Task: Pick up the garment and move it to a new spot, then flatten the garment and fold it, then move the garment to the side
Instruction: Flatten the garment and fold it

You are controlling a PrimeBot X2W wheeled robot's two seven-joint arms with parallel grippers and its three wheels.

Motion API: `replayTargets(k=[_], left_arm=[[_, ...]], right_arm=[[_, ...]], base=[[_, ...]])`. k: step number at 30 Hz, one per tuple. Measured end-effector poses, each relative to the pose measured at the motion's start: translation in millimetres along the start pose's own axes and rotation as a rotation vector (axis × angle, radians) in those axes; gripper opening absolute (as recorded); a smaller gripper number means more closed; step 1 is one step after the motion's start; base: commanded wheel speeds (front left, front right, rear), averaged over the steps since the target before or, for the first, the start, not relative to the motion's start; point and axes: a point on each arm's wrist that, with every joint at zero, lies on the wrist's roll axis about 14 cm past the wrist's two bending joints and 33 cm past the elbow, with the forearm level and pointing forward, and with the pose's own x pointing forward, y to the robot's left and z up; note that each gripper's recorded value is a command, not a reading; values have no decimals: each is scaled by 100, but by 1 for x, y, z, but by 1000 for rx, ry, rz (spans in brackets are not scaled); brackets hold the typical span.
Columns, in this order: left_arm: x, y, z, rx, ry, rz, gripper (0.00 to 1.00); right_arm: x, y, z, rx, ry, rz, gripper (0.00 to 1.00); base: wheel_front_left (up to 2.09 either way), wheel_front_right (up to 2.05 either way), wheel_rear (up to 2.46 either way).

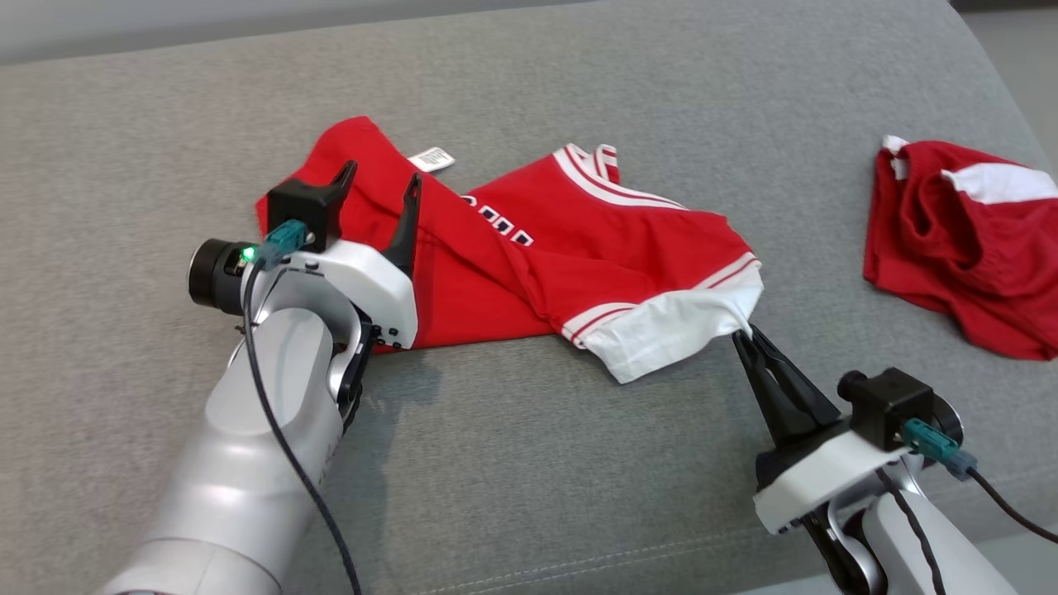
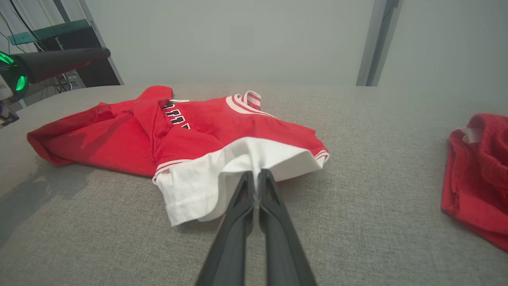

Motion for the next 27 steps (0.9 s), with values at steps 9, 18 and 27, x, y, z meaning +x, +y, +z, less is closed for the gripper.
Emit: replayTargets(k=[9, 18, 27], left_arm=[[33, -27, -36, 28, 129, -63, 100], [34, -21, -74, 39, 271, -23, 58], [30, -14, -86, 19, 327, -7, 0]], right_arm=[[3, -10, 1, 11, 2, -35, 0], [3, -13, -8, 19, 27, -50, 0], [12, -9, -9, 30, 27, -35, 0]], base=[[0, 0, 0], [0, 0, 0], [0, 0, 0]])
